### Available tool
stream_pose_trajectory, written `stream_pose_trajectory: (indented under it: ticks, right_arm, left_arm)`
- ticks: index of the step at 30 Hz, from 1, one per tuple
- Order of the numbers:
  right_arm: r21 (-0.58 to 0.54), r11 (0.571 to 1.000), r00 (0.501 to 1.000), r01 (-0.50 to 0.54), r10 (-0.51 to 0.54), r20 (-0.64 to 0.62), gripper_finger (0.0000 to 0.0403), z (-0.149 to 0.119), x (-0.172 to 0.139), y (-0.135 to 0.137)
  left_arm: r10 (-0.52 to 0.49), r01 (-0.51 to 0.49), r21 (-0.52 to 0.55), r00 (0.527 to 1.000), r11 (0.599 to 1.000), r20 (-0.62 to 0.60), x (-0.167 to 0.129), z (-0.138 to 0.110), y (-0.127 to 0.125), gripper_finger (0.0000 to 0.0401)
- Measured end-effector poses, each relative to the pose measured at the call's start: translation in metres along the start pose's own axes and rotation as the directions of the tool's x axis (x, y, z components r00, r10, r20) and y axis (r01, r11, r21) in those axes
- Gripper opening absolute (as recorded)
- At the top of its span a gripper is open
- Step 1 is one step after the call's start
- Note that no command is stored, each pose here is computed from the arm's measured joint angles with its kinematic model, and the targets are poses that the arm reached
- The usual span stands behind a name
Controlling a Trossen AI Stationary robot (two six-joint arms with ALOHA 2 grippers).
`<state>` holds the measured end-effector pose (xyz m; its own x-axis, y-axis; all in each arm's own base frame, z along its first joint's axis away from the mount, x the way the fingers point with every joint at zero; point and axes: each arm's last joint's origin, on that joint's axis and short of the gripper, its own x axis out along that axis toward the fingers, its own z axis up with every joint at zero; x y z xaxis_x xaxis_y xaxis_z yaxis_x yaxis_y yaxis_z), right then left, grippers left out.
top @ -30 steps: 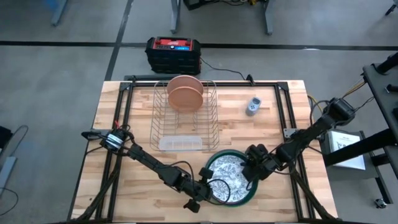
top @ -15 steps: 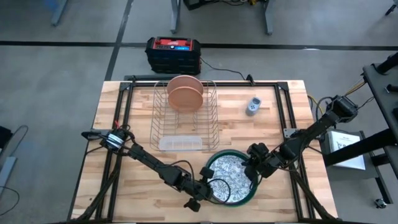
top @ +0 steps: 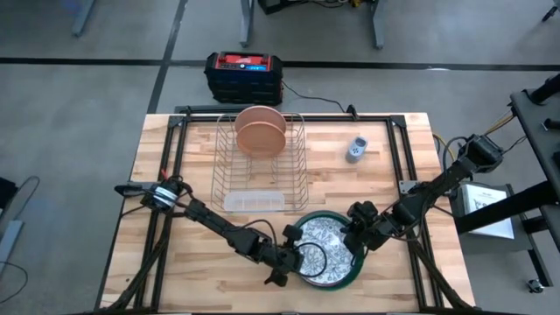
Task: Sort dishes
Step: Put the white patterned plate in the dish rack
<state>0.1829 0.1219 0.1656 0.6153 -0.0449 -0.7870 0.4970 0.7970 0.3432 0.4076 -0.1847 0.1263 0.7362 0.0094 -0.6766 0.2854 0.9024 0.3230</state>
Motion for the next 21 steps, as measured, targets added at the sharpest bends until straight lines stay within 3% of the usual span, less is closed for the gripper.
stream_pose_trajectory:
  ticks: [8,21]
  right_arm:
    - [0.054,0.998,1.0,-0.014,0.014,0.002,0.0071,-0.005,0.005,-0.007]
    - [0.156,0.979,0.992,-0.128,0.125,0.029,0.0154,-0.012,0.016,-0.015]
  left_arm:
    - [0.019,-0.019,-0.015,0.999,1.0,0.029,0.013,-0.004,0.0,0.0]
    - [0.032,-0.03,-0.03,0.998,0.999,0.053,0.018,-0.003,0.01,0.0]
